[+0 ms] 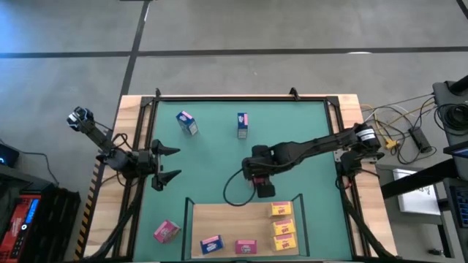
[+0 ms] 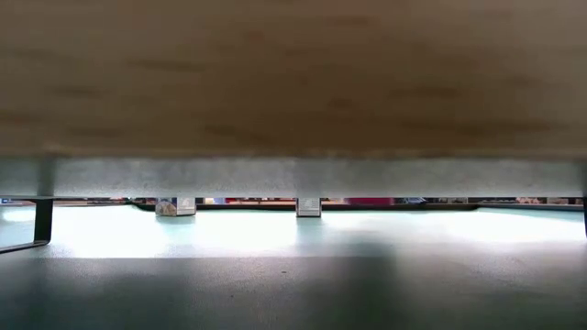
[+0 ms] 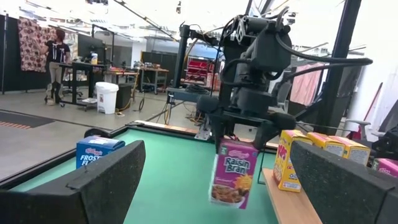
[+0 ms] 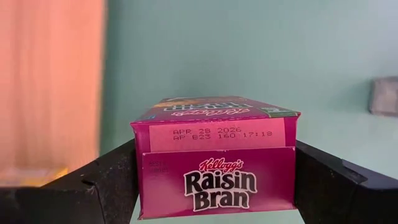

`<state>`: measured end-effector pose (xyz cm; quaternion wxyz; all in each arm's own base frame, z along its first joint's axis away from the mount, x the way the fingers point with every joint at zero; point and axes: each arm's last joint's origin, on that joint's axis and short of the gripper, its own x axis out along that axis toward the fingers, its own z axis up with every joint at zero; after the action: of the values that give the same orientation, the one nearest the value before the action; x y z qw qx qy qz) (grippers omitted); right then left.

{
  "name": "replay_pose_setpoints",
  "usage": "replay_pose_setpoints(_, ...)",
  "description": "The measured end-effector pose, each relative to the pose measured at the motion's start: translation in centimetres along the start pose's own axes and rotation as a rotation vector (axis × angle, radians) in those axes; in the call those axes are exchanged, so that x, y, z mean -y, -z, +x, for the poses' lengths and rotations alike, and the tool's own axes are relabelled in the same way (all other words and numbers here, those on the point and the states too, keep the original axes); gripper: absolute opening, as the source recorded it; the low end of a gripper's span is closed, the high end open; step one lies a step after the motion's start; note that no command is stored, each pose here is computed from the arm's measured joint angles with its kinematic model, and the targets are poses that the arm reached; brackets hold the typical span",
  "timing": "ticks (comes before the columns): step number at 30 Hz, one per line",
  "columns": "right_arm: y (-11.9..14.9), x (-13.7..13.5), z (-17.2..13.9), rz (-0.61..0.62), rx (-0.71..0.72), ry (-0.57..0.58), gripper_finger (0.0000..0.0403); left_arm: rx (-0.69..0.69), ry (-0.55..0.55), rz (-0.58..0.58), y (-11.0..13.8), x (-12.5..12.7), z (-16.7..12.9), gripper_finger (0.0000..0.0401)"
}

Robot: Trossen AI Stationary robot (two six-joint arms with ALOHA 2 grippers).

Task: Stack cereal on shelf
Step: Put the right violet cereal box on the shelf aligned with the other violet cereal box

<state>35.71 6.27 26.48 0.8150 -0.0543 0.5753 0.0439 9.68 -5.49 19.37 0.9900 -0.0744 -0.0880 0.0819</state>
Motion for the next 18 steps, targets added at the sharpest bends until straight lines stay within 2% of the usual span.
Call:
replay_pose_setpoints(10,-0.6,-0.5,0.1,-0.339,0.074,-0.132,0.0327,-0.001,0.0,0.001,0.0,0.0,0.0,0.0384)
replay_pose_setpoints(18,-1.1,-0.5,0.0,-0.452,0.138,-0.132,0.0318,-0.002,0.0,0.002,0.0,0.0,0.0,0.0384)
